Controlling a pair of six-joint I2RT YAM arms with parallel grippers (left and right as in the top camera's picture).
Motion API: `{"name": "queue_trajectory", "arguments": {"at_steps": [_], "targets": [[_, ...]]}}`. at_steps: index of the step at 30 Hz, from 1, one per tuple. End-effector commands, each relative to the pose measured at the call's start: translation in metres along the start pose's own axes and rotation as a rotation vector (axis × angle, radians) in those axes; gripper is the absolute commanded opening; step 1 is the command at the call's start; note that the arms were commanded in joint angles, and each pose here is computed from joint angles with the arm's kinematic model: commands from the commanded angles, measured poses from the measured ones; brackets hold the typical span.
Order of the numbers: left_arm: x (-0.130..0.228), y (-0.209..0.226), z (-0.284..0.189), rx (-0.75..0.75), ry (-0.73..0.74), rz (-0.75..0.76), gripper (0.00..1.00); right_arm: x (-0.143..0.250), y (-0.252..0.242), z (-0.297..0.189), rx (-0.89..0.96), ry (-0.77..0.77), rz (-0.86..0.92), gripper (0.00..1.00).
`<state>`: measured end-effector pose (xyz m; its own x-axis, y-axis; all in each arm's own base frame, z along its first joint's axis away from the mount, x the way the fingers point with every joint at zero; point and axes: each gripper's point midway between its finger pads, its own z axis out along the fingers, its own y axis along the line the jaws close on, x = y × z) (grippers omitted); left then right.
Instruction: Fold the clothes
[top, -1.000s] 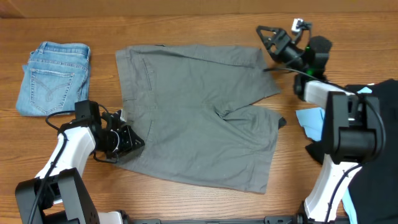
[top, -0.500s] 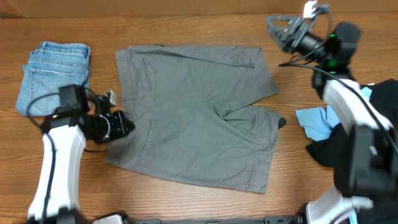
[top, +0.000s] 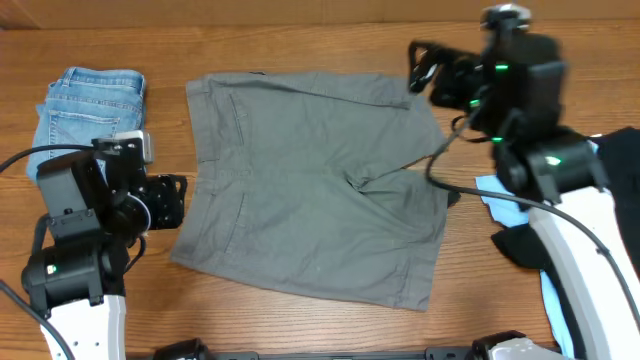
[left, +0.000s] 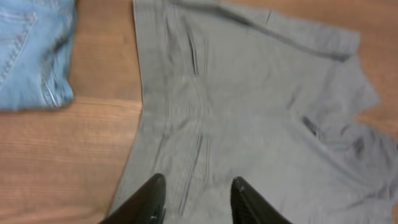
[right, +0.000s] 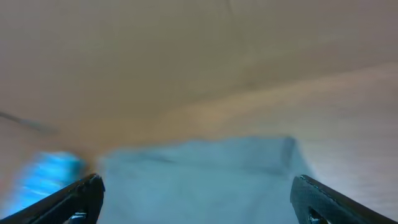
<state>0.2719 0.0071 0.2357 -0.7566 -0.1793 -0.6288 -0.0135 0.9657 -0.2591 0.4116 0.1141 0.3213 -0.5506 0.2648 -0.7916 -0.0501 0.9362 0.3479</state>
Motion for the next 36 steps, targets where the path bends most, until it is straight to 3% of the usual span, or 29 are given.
{"name": "queue_trajectory", "arguments": {"at_steps": [1, 4, 7, 9, 11, 13, 17, 21, 26, 36], "targets": [[0.019, 0.004, 0.013, 0.002, 0.103, -0.016, 0.30, 0.023, -0.026, 0.015, 0.141, 0.085, -0.109, 1.00], [0.047, 0.016, 0.029, -0.037, 0.220, -0.130, 0.30, 0.072, -0.047, 0.014, 0.214, 0.285, 0.065, 1.00], [0.084, 0.027, 0.057, -0.065, 0.347, -0.271, 0.20, 0.129, -0.055, 0.007, 0.223, 0.540, 0.108, 0.79], [0.102, 0.030, 0.074, -0.062, 0.400, -0.331, 0.15, 0.155, -0.061, 0.000, 0.247, 0.646, 0.126, 0.54], [0.119, 0.033, 0.090, -0.056, 0.444, -0.361, 0.08, 0.176, -0.068, -0.005, 0.295, 0.724, 0.171, 0.52], [0.133, 0.040, 0.105, -0.073, 0.475, -0.400, 0.04, 0.196, -0.075, -0.007, 0.322, 0.784, 0.198, 0.42], [0.156, 0.056, 0.128, -0.145, 0.519, -0.499, 0.04, 0.243, -0.091, -0.007, 0.371, 0.875, 0.252, 0.24], [0.167, 0.063, 0.140, -0.167, 0.539, -0.517, 0.04, 0.288, -0.104, 0.002, 0.335, 0.914, 0.299, 0.20], [0.169, 0.078, 0.143, -0.247, 0.529, -0.494, 0.04, 0.332, -0.119, 0.023, 0.277, 0.855, 0.378, 0.17], [0.162, 0.086, 0.154, -0.246, 0.462, -0.420, 0.04, 0.364, -0.161, 0.003, 0.432, 0.868, 0.596, 0.07]]}}
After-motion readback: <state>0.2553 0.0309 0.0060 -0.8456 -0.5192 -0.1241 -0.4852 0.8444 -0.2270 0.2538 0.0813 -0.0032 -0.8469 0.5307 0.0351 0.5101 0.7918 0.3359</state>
